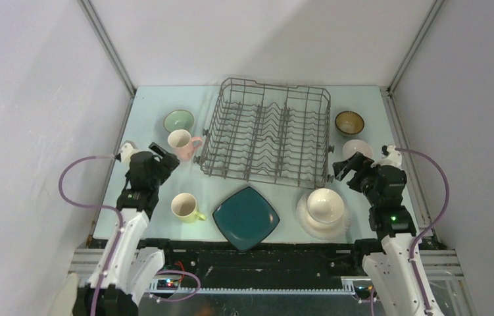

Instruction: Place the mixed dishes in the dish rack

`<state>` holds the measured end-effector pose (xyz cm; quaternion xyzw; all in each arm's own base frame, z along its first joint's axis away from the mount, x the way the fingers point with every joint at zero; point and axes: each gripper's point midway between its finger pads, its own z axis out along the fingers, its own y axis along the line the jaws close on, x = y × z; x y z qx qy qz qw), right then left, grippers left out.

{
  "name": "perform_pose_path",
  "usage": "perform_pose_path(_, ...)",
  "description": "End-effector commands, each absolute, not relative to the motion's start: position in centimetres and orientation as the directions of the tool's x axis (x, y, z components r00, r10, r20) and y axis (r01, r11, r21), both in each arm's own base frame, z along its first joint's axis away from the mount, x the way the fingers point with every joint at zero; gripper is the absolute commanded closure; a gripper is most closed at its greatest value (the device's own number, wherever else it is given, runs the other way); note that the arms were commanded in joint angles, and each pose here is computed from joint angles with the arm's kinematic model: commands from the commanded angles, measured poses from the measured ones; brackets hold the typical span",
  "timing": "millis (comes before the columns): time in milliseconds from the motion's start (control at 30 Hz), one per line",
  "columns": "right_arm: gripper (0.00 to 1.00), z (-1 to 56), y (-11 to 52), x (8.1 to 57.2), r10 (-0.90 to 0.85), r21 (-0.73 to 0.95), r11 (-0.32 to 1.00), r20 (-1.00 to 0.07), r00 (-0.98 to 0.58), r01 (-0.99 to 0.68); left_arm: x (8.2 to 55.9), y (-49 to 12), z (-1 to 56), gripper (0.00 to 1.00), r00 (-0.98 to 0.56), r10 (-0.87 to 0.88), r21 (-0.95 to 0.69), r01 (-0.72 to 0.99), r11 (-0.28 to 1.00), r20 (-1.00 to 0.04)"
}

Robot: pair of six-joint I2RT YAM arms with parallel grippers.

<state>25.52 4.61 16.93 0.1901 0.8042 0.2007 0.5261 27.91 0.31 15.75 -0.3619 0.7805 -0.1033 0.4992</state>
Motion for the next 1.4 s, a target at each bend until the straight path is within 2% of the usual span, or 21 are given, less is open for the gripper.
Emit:
perform_pose_path(0,0.05,20.8,5.9,26.5,0.542,0.568,0.823,-0.775,-0.326,0.018,30.9,1.5,17.5,0.05,-0.145,-0.709,-0.572,-0.492,0.657,-0.69)
perform_pose_path(167,0.05,20.9,6.5,26.4,0.531,0.562,0.827,-0.778,-0.336,0.005,33.6,3.3,18.0,0.05,-0.129,-0.707,-0.545,-0.547,0.636,-0.695)
perform_pose_path(333,0.05,20.8,6.4,26.4,0.519,0.547,0.837,-0.787,-0.333,0.011,35.4,4.5,16.8,0.11,-0.145,-0.716,-0.492,-0.634,0.597,-0.683)
perform_pose_path(767,0.06,21.0,6.9,26.8,0.524,0.558,0.83,-0.783,-0.335,-0.006,39.6,3.5,13.2,0.09,-0.221,-0.76,-0.486,-0.654,0.58,-0.611)
perform_pose_path(933,0.06,20.8,6.7,26.4,0.526,0.558,0.83,-0.779,-0.34,0.007,40.1,3.5,11.0,0.19,-0.276,-0.759,-0.43,-0.687,0.585,-0.59)
perform_pose_path(1000,0.06,20.8,6.6,26.2,0.526,0.556,0.831,-0.78,-0.338,0.011,39.9,3.7,10.8,0.26,-0.271,-0.756,-0.427,-0.691,0.584,-0.595)
perform_pose_path(1067,0.06,20.7,6.5,26.2,0.527,0.555,0.832,-0.78,-0.338,0.016,40.0,3.7,11.0,0.39,-0.263,-0.754,-0.435,-0.684,0.586,-0.602)
perform_pose_path(1100,0.06,20.7,6.5,26.1,0.526,0.554,0.832,-0.781,-0.338,0.016,39.9,3.7,11.0,0.49,-0.267,-0.752,-0.434,-0.681,0.589,-0.602)
perform_pose_path(1133,0.06,20.6,6.5,26.2,0.525,0.553,0.833,-0.781,-0.339,0.018,39.9,3.7,11.1,0.55,-0.268,-0.751,-0.435,-0.679,0.591,-0.603)
perform_pose_path(1167,0.06,20.7,6.5,26.2,0.524,0.551,0.834,-0.782,-0.338,0.017,39.7,3.7,11.1,0.68,-0.274,-0.749,-0.428,-0.681,0.594,-0.604)
perform_pose_path(1200,0.06,20.6,6.5,26.3,0.523,0.551,0.834,-0.781,-0.341,0.017,39.4,3.9,11.1,0.75,-0.271,-0.747,-0.42,-0.689,0.591,-0.607)
perform_pose_path(1233,0.06,20.6,6.5,26.4,0.523,0.551,0.834,-0.781,-0.342,0.018,39.1,4.0,11.3,0.89,-0.268,-0.747,-0.418,-0.692,0.588,-0.608)
perform_pose_path(1300,0.06,20.6,6.6,26.5,0.522,0.551,0.834,-0.781,-0.344,0.014,38.4,4.4,11.7,0.99,-0.254,-0.752,-0.417,-0.704,0.575,-0.608)
perform_pose_path(1367,0.06,20.5,6.6,26.5,0.522,0.551,0.834,-0.781,-0.344,0.014,37.8,4.7,12.5,1.0,-0.233,-0.756,-0.432,-0.702,0.566,-0.612)
